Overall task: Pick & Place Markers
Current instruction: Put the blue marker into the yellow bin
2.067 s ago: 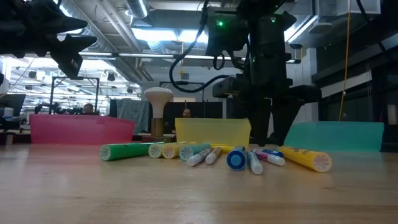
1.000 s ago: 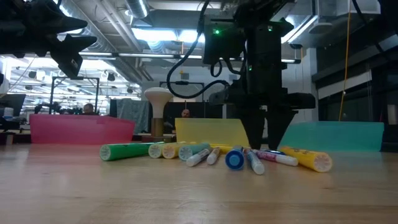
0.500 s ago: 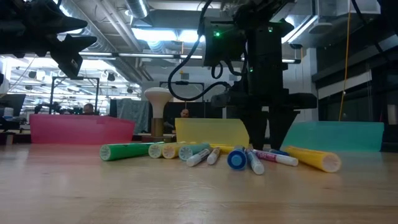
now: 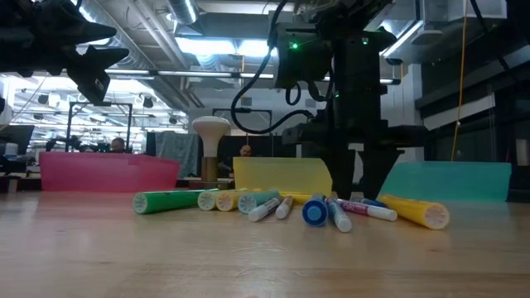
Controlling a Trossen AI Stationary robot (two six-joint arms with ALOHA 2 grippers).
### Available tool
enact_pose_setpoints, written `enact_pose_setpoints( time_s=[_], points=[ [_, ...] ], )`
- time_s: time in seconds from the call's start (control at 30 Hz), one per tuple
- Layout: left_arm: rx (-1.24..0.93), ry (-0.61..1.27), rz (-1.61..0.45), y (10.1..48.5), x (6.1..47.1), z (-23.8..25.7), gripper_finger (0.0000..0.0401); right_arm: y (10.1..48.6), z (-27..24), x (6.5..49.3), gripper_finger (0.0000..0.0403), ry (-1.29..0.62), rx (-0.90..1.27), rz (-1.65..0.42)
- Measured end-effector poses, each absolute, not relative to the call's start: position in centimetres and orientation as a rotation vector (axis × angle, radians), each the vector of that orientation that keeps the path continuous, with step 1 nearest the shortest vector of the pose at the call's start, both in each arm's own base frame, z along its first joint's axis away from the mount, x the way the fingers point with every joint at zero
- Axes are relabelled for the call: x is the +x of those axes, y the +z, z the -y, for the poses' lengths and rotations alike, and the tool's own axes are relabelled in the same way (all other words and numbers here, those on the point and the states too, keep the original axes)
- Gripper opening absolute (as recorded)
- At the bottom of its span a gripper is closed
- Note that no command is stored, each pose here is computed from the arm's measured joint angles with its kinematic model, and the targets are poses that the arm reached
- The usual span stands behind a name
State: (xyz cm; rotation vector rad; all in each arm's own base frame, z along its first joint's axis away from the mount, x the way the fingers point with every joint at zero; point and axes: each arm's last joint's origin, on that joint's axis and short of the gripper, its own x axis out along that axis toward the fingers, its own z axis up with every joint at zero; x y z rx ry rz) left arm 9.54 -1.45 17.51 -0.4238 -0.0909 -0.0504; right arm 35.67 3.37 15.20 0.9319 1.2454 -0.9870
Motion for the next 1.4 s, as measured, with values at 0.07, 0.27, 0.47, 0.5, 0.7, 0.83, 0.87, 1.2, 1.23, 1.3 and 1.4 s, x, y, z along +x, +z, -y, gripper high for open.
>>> enact_pose_setpoints(
  time_s=[0.07,0.27,0.47,0.5,0.7,0.83,0.87,1.2,1.23,1.3,1.4],
  points=[
    [-0.424,-0.05,0.092,17.52,9.54,1.44,0.0143,15.18,-3.37,35.7,0.0162,-0.984,0.934,-1.243],
    [-0.424,-0.05,0.092,17.52,9.54,1.44,0.0143,15.13,-3.26,35.8,0.0162,-0.98,0.941,-1.234],
    [-0.424,-0.05,0.092,17.51,9.54,1.44,0.0143,15.09,-3.25,35.9,0.0132,-0.973,0.943,-1.23],
    [-0.424,-0.05,0.092,17.52,9.54,1.44,0.0143,15.09,-3.25,35.92,0.0119,-0.971,0.945,-1.228],
    [-0.424,-0.051,0.092,17.52,9.54,1.44,0.0143,15.06,-3.26,36.0,0.0032,-0.963,0.945,-1.225],
    [-0.424,-0.05,0.092,17.52,9.54,1.44,0.0143,15.07,-3.24,36.05,0.0027,-0.952,0.935,-1.225],
    [-0.424,-0.05,0.092,17.52,9.54,1.44,0.0143,15.07,-3.22,36.06,0.0027,-0.952,0.934,-1.225],
    [-0.424,-0.051,0.092,17.52,9.54,1.44,0.0143,15.02,-3.15,36.1,0.0031,-0.927,0.911,-1.234],
    [-0.424,-0.05,0.092,17.52,9.54,1.44,0.0143,15.02,-3.16,36.1,0.0031,-0.926,0.91,-1.234],
    [-0.424,-0.05,0.091,17.51,9.54,1.44,0.0143,15.02,-3.16,36.11,0.0031,-0.926,0.91,-1.234],
    [-0.424,-0.05,0.091,17.52,9.54,1.44,0.0143,15.01,-3.15,36.11,0.0031,-0.921,0.906,-1.235]
  ],
)
